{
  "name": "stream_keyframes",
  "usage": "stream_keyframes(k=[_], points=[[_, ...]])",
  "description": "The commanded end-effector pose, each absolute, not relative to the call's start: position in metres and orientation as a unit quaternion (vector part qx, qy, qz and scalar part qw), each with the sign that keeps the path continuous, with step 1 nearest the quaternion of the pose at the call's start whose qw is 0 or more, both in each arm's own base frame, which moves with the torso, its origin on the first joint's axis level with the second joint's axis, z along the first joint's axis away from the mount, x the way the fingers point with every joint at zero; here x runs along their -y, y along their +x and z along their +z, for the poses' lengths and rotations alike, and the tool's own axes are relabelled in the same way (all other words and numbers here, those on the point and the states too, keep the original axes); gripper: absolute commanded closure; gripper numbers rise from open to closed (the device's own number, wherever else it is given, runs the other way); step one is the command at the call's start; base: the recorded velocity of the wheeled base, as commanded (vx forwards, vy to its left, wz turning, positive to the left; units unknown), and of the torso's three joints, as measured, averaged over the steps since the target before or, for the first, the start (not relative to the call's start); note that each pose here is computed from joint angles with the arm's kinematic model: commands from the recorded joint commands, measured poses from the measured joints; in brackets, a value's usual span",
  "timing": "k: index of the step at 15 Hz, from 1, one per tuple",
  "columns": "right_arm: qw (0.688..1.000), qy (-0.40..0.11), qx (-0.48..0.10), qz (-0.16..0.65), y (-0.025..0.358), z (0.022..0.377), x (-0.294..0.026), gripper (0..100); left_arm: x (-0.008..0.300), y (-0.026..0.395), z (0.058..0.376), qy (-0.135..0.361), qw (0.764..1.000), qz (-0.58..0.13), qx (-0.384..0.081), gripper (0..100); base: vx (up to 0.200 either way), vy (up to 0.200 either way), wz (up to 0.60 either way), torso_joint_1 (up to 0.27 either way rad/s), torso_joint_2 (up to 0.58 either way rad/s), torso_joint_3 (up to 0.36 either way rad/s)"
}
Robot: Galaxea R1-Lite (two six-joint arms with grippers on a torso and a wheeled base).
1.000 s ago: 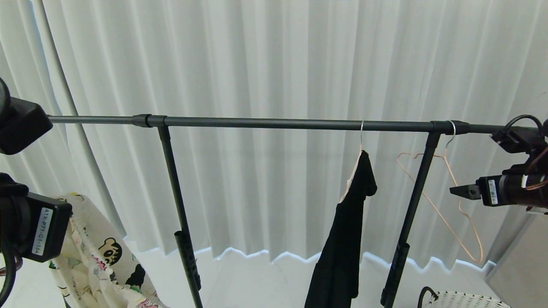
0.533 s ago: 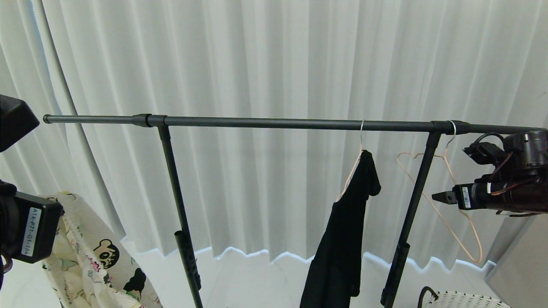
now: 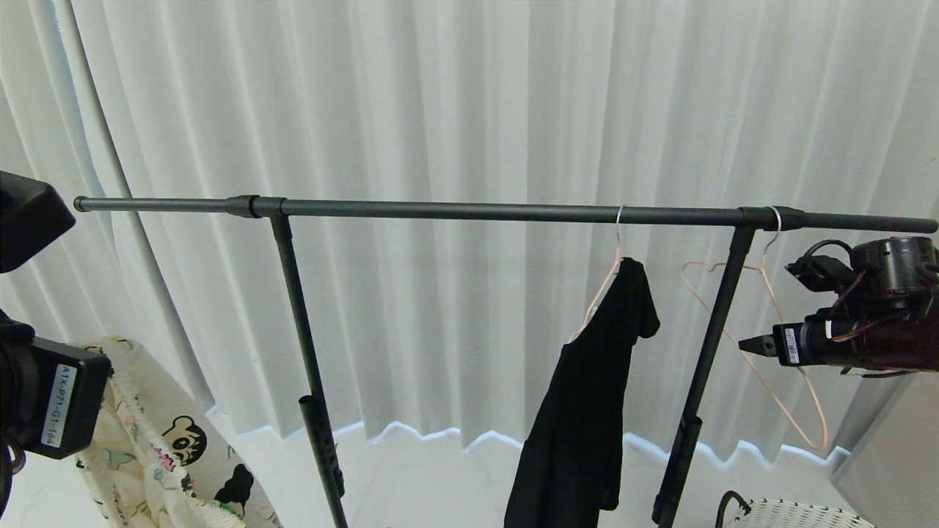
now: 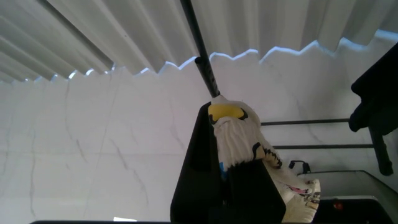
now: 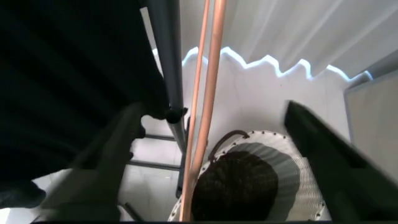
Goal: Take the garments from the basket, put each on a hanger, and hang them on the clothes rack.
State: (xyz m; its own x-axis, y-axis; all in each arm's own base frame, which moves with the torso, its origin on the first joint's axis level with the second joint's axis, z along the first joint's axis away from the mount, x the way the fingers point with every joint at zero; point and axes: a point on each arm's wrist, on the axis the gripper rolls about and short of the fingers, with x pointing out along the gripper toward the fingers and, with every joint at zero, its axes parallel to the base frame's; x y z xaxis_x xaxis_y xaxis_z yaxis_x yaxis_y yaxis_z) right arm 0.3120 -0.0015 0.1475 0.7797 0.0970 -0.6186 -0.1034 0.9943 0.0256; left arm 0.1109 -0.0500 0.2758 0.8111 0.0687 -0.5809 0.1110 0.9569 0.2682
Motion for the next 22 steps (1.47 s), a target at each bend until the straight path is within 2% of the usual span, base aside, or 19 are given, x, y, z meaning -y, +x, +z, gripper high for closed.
stream_keyframes(k=[1,9,14,22], points=[[0.943,-0.004,-0.327,0.055,0.314,0.146,0.001,100,0.05,0.111,0.276,0.146,0.94,-0.011,-0.307,100,0.0,0.0,0.0,0.0,0.0,0.0],[0.948,-0.004,-0.314,0.056,0.31,0.153,0.001,100,0.049,0.109,0.276,0.145,0.941,-0.011,-0.304,100,0.0,0.0,0.0,0.0,0.0,0.0],[0.961,0.005,-0.271,0.052,0.295,0.172,0.001,100,0.046,0.105,0.278,0.142,0.944,-0.011,-0.297,100,0.0,0.0,0.0,0.0,0.0,0.0],[0.98,-0.002,-0.194,0.048,0.272,0.174,0.001,100,0.04,0.094,0.283,0.136,0.951,-0.002,-0.278,100,0.0,0.0,0.0,0.0,0.0,0.0]])
